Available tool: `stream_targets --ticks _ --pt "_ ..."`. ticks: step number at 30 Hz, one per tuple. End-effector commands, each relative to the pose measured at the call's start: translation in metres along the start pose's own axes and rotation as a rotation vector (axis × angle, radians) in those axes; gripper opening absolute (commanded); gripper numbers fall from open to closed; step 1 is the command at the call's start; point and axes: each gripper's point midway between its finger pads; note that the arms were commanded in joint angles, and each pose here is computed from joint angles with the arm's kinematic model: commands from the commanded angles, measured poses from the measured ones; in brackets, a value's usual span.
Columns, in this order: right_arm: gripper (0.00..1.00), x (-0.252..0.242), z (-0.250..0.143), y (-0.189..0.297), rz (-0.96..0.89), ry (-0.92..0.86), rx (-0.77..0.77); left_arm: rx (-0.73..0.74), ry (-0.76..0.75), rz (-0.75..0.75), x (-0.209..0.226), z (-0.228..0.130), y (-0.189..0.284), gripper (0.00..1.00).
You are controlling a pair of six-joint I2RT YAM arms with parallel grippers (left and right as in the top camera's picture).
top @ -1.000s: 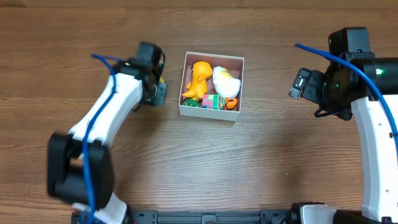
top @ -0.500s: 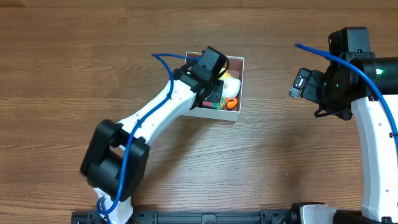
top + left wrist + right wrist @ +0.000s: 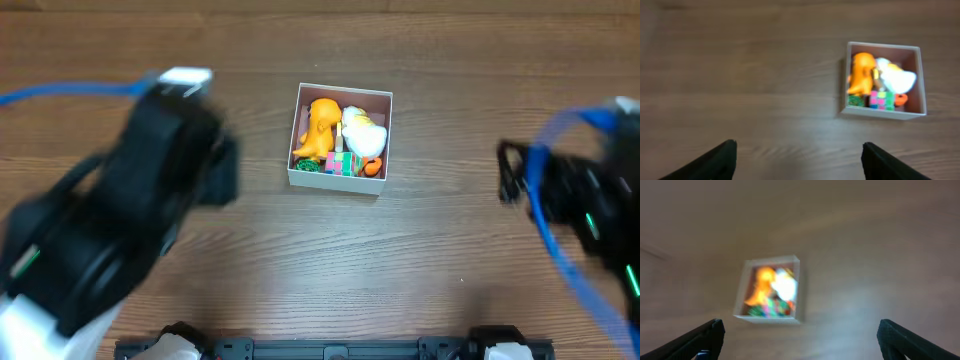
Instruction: Pack container
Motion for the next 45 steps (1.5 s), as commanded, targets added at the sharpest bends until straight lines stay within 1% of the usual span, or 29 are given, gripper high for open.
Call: stream_targets --ticks 1,3,6,8,12,20,23,25,27,30,32,33,34,38,41,45 --pt "1.0 0.015 -0.009 0.071 0.111 0.056 -0.18 -0.12 0.139 0.113 0.055 -0.018 0.046 1.0" --pt "1.0 0.014 -0.021 0.095 0.128 0.063 -0.228 -0.168 0.167 0.092 0.067 -0.031 0.063 1.0" --pt "1.0 0.009 -0.04 0.109 0.127 0.063 -0.226 -0.223 0.197 0.068 0.079 -0.041 0.08 1.0" --pt "1.0 0.002 -0.059 0.104 0.099 0.049 -0.145 -0.237 0.206 0.061 0.081 -0.043 0.084 1.0" --pt "1.0 -0.009 -0.086 0.101 0.059 0.031 -0.032 -0.238 0.206 0.061 0.082 -0.043 0.084 1.0" --pt "1.0 -0.009 -0.086 0.101 0.056 0.034 -0.035 -0.238 0.206 0.061 0.082 -0.043 0.084 1.0" --pt "1.0 -0.026 -0.066 0.097 -0.049 0.062 -0.119 -0.238 0.206 0.061 0.082 -0.043 0.084 1.0" --pt "1.0 -0.024 -0.049 0.081 -0.053 0.142 -0.185 -0.238 0.206 0.061 0.082 -0.043 0.084 1.0" --pt "1.0 -0.023 -0.048 0.054 -0.023 0.195 -0.206 -0.238 0.206 0.061 0.082 -0.043 0.085 1.0" --pt "1.0 -0.036 -0.085 -0.03 0.038 0.206 -0.141 -0.238 0.206 0.061 0.082 -0.043 0.085 1.0" --pt "1.0 -0.043 -0.113 -0.07 0.091 0.209 -0.123 -0.238 0.206 0.061 0.082 -0.043 0.084 1.0" --pt "1.0 -0.049 -0.141 -0.097 0.133 0.21 -0.104 -0.238 0.206 0.061 0.082 -0.043 0.084 1.0" --pt "1.0 -0.053 -0.157 -0.109 0.151 0.211 -0.099 -0.238 0.206 0.061 0.082 -0.043 0.084 1.0" --pt "1.0 -0.076 -0.21 -0.143 0.149 0.202 -0.075 -0.238 0.206 0.061 0.082 -0.043 0.084 1.0" --pt "1.0 -0.084 -0.229 -0.153 0.153 0.206 -0.09 -0.237 0.206 0.061 0.082 -0.043 0.084 1.0" --pt "1.0 -0.091 -0.242 -0.163 0.15 0.204 -0.081 -0.237 0.206 0.061 0.082 -0.043 0.084 1.0"
Point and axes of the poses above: each gripper's point midway between its finger pads, its own y axis back along the fingers, its own x axis along the line the jaws close on, z = x × y, and after that the axes turned 3 degrees about -y, right-handed
